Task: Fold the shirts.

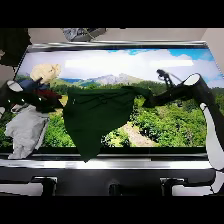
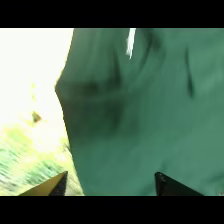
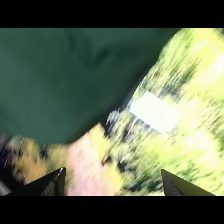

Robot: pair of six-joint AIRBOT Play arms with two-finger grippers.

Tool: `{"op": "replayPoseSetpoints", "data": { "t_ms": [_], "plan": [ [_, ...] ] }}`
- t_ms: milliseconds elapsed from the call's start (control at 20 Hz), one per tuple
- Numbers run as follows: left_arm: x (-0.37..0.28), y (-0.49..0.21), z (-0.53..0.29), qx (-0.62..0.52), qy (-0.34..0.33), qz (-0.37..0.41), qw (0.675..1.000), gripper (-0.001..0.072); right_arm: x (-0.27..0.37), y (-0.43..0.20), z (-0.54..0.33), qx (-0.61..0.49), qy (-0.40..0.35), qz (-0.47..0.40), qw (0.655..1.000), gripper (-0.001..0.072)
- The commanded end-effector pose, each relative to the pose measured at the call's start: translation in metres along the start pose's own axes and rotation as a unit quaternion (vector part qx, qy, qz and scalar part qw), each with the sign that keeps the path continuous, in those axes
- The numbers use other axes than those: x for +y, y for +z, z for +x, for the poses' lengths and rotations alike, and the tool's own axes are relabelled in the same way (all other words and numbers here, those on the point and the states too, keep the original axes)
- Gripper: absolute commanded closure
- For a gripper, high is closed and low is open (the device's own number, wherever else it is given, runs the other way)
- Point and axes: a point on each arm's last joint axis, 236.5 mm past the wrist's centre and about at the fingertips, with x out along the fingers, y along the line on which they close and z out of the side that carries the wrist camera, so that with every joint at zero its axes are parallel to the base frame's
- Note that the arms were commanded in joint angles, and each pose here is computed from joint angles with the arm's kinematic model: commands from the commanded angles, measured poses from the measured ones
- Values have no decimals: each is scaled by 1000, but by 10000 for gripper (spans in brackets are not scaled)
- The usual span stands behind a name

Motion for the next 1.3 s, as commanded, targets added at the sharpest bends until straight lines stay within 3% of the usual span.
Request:
{"op": "replayPoseSetpoints", "data": {
  "t_ms": [0, 400, 450, 500, 550, 650, 700, 750, 950, 1000, 1050, 1100, 1250],
  "plan": [
    [-7, -46, 42, 44, -44, -33, 998, 98, 24, -28, 38, 45, 42, 28, 998, 12],
    [1, -75, 75, 89, -45, -34, 994, 107, 49, -39, 95, 85, 99, 62, 990, 7],
    [1, -76, 76, 90, -45, -28, 995, 187, 47, -36, 99, 81, 98, 76, 989, 7],
    [1, -75, 78, 89, -44, -28, 995, 316, 46, -31, 102, 70, 102, 85, 989, 7],
    [1, -75, 79, 88, -44, -28, 995, 326, 46, -25, 106, 56, 106, 94, 988, 8],
    [3, -73, 80, 85, -42, -27, 995, 565, 46, -13, 111, 32, 115, 113, 986, 10],
    [3, -72, 80, 84, -43, -18, 995, 624, 44, -9, 114, 25, 115, 125, 985, 11],
    [2, -73, 80, 84, -44, -11, 995, 670, 43, -9, 117, 25, 111, 135, 984, 12],
    [1, -71, 78, 79, -45, 12, 996, 676, 54, -12, 142, 38, 105, 130, 985, 29],
    [1, -71, 77, 78, -45, 14, 996, 677, 58, -13, 148, 40, 103, 128, 986, 94],
    [0, -69, 75, 74, -46, 23, 996, 677, 60, -10, 152, 37, 97, 127, 986, 287],
    [-2, -66, 72, 67, -47, 34, 996, 679, 62, -6, 155, 30, 94, 125, 987, 654],
    [-19, -34, 35, 3, -39, 82, 996, 680, 65, 10, 129, 15, 72, 40, 997, 662]
  ]
}}
